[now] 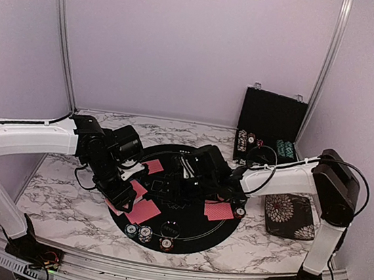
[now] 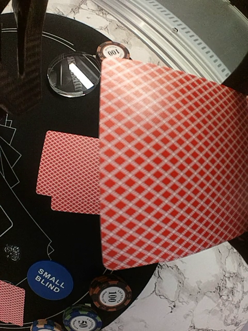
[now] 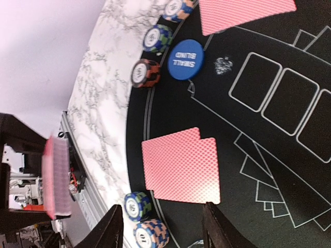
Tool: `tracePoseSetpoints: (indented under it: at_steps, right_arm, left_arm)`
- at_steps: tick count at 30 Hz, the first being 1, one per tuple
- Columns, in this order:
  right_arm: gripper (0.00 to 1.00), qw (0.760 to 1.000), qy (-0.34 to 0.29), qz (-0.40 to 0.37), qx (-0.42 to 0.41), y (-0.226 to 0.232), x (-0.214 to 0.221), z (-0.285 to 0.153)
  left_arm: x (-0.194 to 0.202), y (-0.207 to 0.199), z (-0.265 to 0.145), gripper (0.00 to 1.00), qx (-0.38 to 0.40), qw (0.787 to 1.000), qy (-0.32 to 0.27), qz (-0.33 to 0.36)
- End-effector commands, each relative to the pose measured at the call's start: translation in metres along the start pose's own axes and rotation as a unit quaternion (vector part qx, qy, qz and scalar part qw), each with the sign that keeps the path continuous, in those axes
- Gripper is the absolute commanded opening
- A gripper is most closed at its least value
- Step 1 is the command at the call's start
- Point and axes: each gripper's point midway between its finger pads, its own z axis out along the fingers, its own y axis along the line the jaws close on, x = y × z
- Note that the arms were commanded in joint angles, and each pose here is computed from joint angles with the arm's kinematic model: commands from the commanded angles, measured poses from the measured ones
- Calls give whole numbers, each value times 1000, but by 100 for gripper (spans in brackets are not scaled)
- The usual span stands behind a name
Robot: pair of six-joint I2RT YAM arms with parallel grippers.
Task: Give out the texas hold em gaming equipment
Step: Distribute the poker card in the dealer area, then pick up the poker card from the face-down deck piles.
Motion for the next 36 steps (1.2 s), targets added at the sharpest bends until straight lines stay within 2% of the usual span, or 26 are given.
tracePoseSetpoints:
  at_steps: [1, 13, 36]
  right_arm:
    - [51, 998, -17, 1, -69, 30, -13, -20]
    - [47, 980, 4, 33, -197, 67, -5, -26]
    - [36, 969, 28, 53, -238, 81, 0, -11]
  left_arm:
    - [-7, -2, -11, 51, 6, 1000, -21, 2]
    - [-8, -5, -13, 51, 10, 1000, -20, 3]
    - [-10, -8, -11, 51, 10, 1000, -14, 8]
